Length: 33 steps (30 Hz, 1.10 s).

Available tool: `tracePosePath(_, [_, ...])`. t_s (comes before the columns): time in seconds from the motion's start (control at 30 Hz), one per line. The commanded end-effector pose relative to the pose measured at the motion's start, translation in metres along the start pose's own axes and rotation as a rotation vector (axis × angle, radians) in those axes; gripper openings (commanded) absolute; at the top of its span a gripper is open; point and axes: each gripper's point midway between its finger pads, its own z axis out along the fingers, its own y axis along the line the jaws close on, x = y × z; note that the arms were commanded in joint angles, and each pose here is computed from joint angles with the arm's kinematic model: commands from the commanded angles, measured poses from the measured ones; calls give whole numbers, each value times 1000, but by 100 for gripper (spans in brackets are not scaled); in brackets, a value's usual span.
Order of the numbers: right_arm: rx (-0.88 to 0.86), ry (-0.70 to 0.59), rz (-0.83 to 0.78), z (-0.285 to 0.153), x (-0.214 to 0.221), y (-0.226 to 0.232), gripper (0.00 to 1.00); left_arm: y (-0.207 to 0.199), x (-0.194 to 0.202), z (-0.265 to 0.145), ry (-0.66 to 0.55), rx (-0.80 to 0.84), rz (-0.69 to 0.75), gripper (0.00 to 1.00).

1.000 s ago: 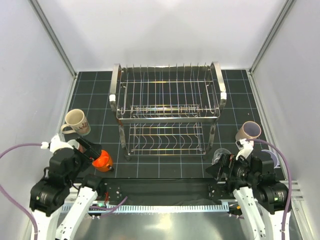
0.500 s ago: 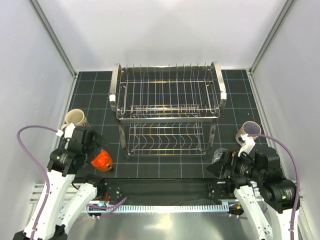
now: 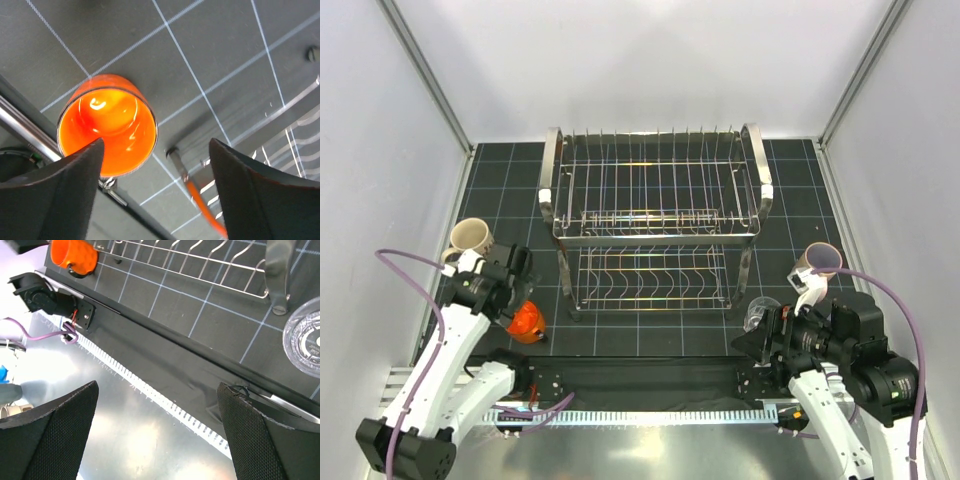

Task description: Load the cups into the dish rack

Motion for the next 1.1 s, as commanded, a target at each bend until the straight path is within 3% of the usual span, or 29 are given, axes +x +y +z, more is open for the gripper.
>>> tracePosePath(0.0, [-38,-24,-54,-8,-13,13,100,-9,-11,17,-49,-21,-83,80])
tracePosePath(0.1, [-32,-32,-64,-9,-14,12,100,-3,-6,28,-14,-79,-122,68])
tracePosePath(0.47, [-23,-21,-61,-6,-12,8,100,6,20,61,83,-128,-137,64])
tracePosePath(0.73, [-9,9,-64,2,-5,-1,100,13,20,60,74,-127,-135,33])
tracePosePath(0.9, [-77,51,-46,11,1,5,94,15,10,49,30,-95,-145,0])
tracePosePath(1.07, [-63,69,-82,7,-6,7,94,10,-5,26,-12,-31,-154,0])
